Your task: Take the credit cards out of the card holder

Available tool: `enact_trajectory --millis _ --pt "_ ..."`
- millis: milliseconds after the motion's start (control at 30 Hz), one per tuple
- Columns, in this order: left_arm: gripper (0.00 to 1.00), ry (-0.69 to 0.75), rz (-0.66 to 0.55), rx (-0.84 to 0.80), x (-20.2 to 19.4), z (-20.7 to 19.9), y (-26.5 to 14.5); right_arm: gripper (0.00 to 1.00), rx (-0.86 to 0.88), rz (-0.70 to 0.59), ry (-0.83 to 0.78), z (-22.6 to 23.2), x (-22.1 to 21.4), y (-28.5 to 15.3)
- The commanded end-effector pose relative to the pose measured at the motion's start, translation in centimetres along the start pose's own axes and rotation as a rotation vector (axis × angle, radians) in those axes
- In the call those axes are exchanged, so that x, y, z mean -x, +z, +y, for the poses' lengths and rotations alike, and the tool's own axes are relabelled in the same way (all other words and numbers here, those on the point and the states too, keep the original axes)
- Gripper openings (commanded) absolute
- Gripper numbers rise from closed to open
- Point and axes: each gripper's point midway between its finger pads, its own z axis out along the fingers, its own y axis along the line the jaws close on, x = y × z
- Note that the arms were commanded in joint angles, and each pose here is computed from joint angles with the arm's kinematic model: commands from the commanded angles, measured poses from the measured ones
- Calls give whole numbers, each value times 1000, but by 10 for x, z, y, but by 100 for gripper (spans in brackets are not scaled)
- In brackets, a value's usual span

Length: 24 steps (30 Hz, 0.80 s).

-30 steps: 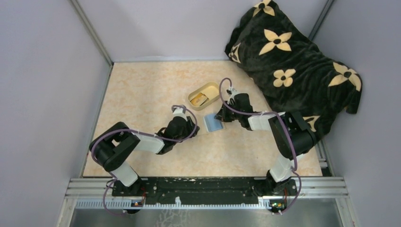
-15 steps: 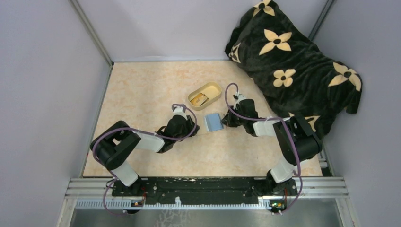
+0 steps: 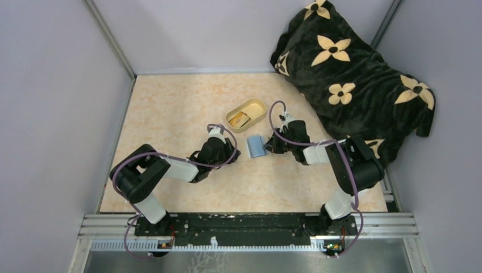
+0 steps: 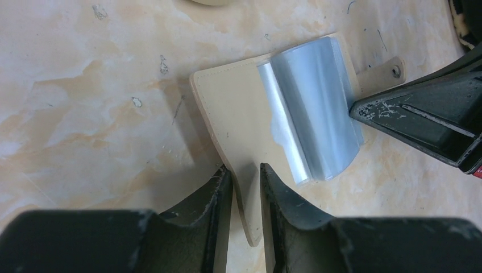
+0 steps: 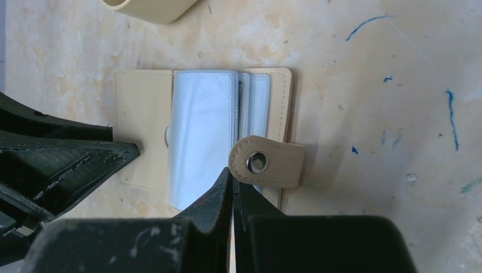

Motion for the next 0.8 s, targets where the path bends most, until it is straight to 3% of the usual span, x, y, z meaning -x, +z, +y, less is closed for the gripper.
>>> enact_trajectory --millis 0,533,767 --pt "32 59 184 111 -50 39 -6 0 66 53 -29 18 -18 8" --pt "32 60 182 105 -48 37 -11 0 132 75 -63 42 -19 20" --pt "37 95 127 135 -16 30 -48 0 117 88 -54 38 -24 21"
